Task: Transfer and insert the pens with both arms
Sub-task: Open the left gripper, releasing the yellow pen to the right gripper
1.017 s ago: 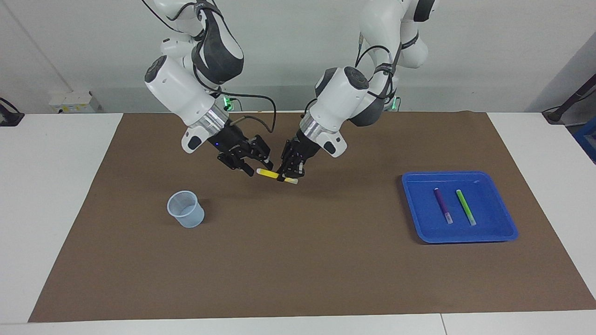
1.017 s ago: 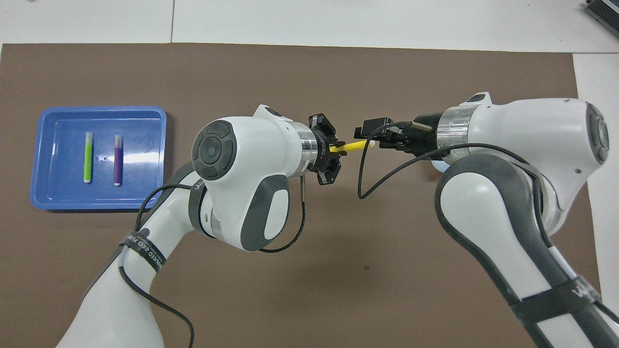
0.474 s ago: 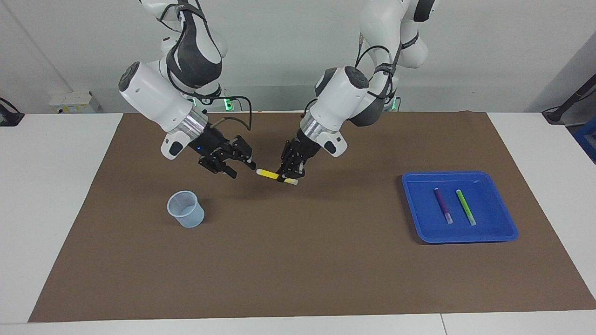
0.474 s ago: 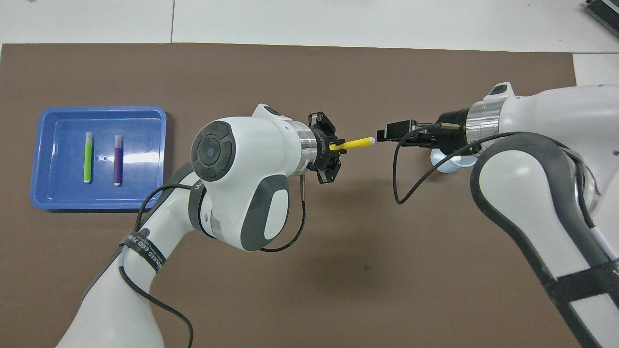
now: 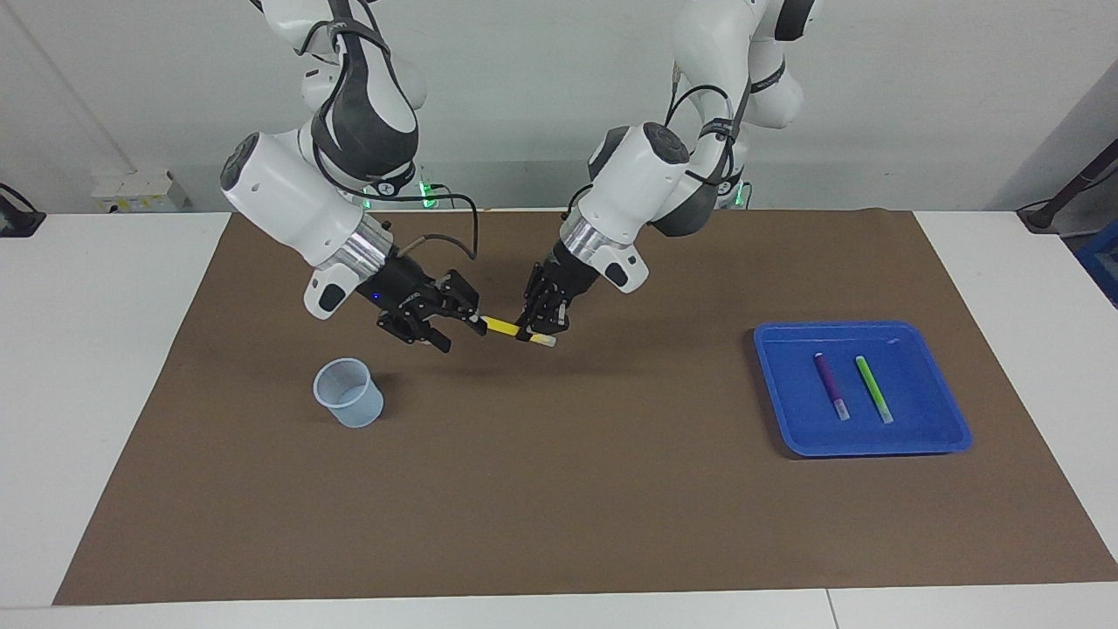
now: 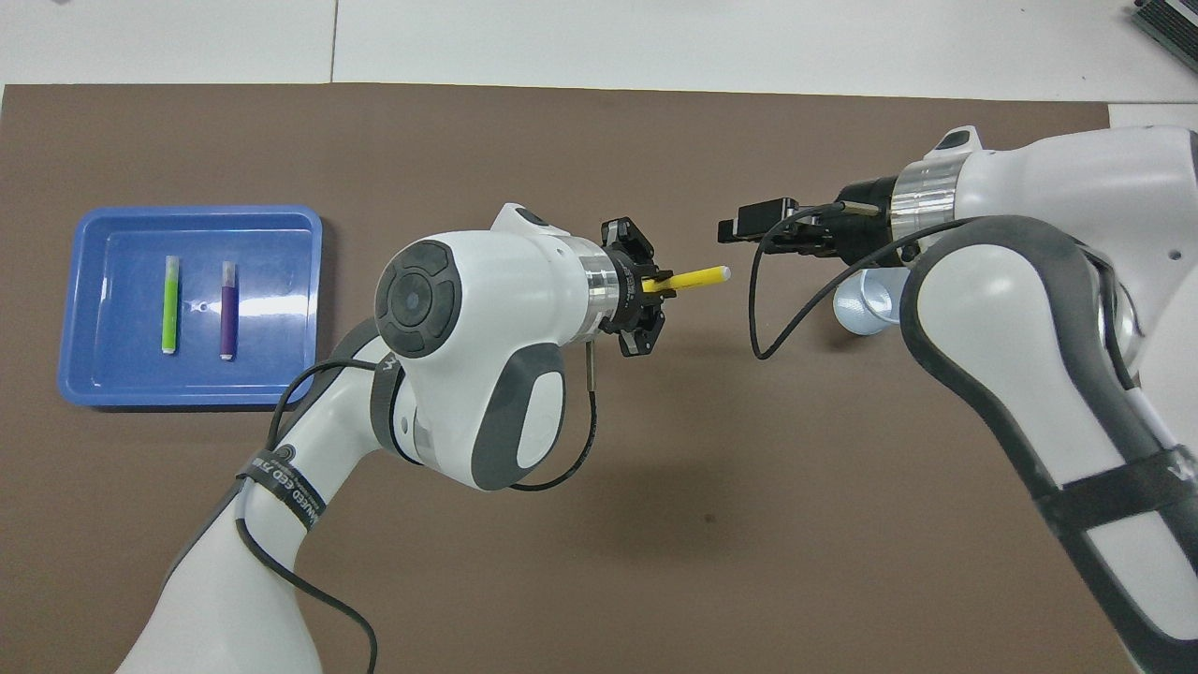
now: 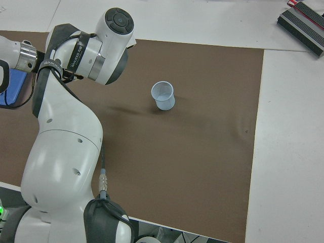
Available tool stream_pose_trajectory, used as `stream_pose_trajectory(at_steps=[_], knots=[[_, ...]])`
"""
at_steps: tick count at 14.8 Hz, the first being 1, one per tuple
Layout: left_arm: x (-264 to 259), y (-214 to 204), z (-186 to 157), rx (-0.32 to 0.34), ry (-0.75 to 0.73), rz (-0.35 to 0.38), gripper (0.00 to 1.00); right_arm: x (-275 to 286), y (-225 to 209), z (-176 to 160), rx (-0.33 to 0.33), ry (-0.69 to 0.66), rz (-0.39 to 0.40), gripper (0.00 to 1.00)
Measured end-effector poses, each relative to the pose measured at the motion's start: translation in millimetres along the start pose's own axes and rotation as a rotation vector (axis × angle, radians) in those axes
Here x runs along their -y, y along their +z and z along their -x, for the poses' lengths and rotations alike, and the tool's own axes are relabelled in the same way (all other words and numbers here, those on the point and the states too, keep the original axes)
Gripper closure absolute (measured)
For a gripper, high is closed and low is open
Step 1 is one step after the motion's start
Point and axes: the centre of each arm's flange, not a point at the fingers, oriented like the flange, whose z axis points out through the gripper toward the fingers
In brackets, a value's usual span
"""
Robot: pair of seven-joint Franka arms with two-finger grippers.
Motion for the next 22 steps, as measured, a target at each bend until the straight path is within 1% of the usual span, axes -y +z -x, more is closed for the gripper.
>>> stream_pose_trajectory(at_steps=[4, 9, 10, 15, 16, 17, 18, 19, 20, 21, 22], knots=[[1, 0, 3, 0.012, -0.011, 0.027, 0.83, 6, 15, 2, 0.02, -0.011, -0.001, 0.27], [3, 5, -2, 0.012, -0.019, 0.047, 0.83, 8, 17, 2, 0.023, -0.015, -0.002, 0.3], [3, 5, -3, 0.012, -0.02, 0.049, 0.83, 8, 17, 2, 0.024, -0.015, -0.002, 0.36], [1, 3, -1, 0.023, -0.02, 0.072, 0.83, 8, 17, 2, 0.024, -0.015, -0.002, 0.41], [1, 3, -1, 0.025, -0.019, 0.075, 0.83, 8, 17, 2, 0.024, -0.015, -0.002, 0.44], [0, 2, 0, 0.028, -0.02, 0.082, 0.83, 9, 17, 3, 0.024, -0.015, -0.002, 0.44], [0, 2, 0, 0.031, -0.02, 0.089, 0.83, 10, 18, 3, 0.026, -0.017, -0.002, 0.48], [-1, 1, 0, 0.034, -0.02, 0.097, 0.83, 12, 19, 4, 0.028, -0.02, -0.003, 0.48], [-1, 1, 0, 0.037, -0.021, 0.106, 0.83, 14, 21, 5, 0.031, -0.024, -0.004, 0.52], [-2, 1, -1, 0.039, -0.022, 0.113, 0.83, 16, 22, 6, 0.033, -0.026, -0.004, 0.52], [-2, 2, -2, 0.039, -0.023, 0.119, 0.83, 16, 22, 6, 0.033, -0.027, -0.004, 0.55]])
